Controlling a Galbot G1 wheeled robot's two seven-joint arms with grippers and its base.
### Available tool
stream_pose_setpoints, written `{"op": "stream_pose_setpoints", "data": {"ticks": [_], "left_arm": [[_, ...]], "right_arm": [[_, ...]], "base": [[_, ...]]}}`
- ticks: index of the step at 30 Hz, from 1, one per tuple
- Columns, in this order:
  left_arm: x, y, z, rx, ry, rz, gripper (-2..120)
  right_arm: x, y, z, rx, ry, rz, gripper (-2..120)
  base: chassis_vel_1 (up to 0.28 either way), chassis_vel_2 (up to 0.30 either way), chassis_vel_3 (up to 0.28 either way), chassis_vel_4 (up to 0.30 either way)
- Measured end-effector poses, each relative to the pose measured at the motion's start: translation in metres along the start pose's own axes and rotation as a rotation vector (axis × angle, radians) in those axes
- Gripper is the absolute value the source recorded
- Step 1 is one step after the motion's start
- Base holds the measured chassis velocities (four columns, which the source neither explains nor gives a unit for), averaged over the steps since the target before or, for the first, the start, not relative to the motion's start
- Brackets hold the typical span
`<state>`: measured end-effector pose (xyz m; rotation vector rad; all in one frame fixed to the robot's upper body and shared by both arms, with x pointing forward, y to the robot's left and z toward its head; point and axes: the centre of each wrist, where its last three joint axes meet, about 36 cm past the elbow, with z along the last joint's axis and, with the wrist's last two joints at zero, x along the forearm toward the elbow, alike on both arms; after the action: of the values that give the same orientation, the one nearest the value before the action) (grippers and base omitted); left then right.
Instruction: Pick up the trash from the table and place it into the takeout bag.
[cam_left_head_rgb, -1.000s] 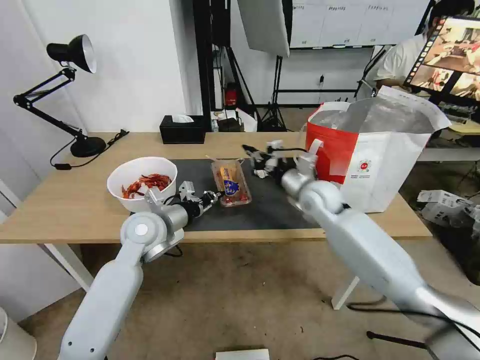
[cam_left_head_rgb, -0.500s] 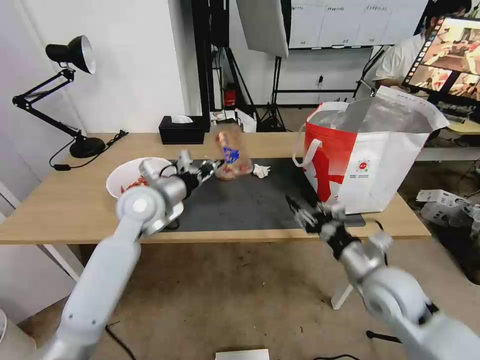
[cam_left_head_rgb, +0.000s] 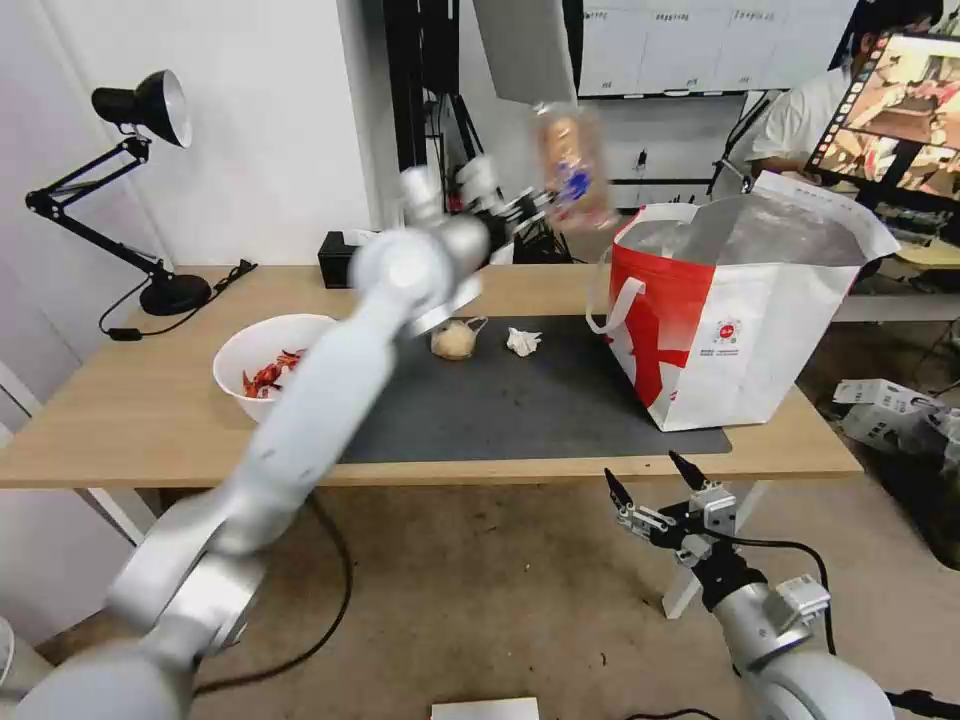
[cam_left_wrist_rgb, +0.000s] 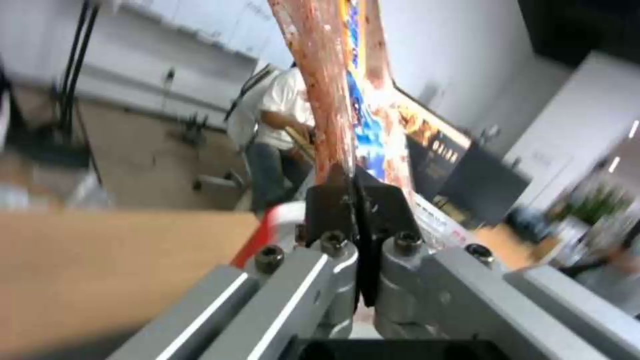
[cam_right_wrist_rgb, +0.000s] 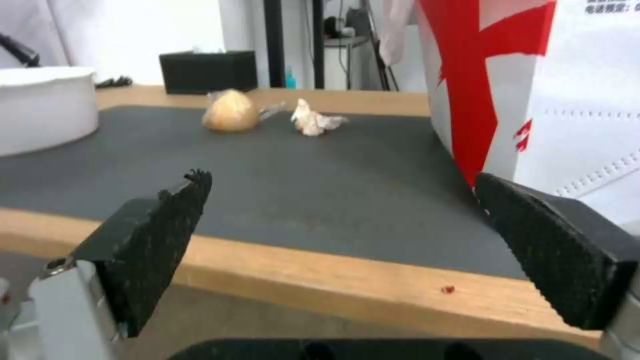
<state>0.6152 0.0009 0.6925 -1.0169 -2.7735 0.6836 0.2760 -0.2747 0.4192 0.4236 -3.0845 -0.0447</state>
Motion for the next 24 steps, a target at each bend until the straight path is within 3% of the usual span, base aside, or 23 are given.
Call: {"op": "stream_pose_setpoints", "data": {"ticks": [2, 3, 4, 5, 6, 7, 9, 16, 24], "left_arm": [[-0.035, -0.018, 0.029, -0.251, -0.036, -0.008, 0], [-0.035, -0.018, 0.029, -0.251, -0.036, -0.008, 0], [-0.046, -0.022, 0.045, -0.388, -0.054, -0.002, 0], [-0.050, -0.023, 0.053, -0.460, -0.068, 0.007, 0], [-0.052, -0.025, 0.061, -0.523, -0.073, 0.025, 0], [-0.052, -0.025, 0.061, -0.523, -0.073, 0.025, 0], [-0.053, -0.026, 0.072, -0.595, -0.060, 0.055, 0], [-0.046, -0.030, 0.084, -0.619, -0.005, 0.113, 0], [-0.037, -0.028, 0.078, -0.563, 0.028, 0.124, 27]], "right_arm": [[-0.003, 0.004, -0.004, -0.009, -0.016, 0.010, 100], [-0.003, 0.004, -0.004, -0.009, -0.016, 0.010, 100], [-0.005, 0.006, -0.005, -0.013, -0.020, 0.014, 100], [-0.005, 0.008, -0.006, -0.017, -0.023, 0.017, 100], [-0.005, 0.010, -0.007, -0.021, -0.025, 0.017, 100], [-0.005, 0.010, -0.007, -0.021, -0.025, 0.017, 100], [-0.004, 0.012, -0.007, -0.023, -0.025, 0.016, 100], [-0.004, 0.007, -0.007, -0.015, -0.019, 0.015, 100], [-0.005, 0.006, -0.003, -0.021, -0.004, 0.013, 100]], "base": [[0.000, 0.000, 0.000, 0.000], [0.000, 0.000, 0.000, 0.000], [0.000, 0.000, 0.000, 0.000], [0.000, 0.000, 0.000, 0.000], [0.000, 0.000, 0.000, 0.000], [0.000, 0.000, 0.000, 0.000], [0.000, 0.000, 0.000, 0.000], [0.000, 0.000, 0.000, 0.000], [0.000, 0.000, 0.000, 0.000]]}}
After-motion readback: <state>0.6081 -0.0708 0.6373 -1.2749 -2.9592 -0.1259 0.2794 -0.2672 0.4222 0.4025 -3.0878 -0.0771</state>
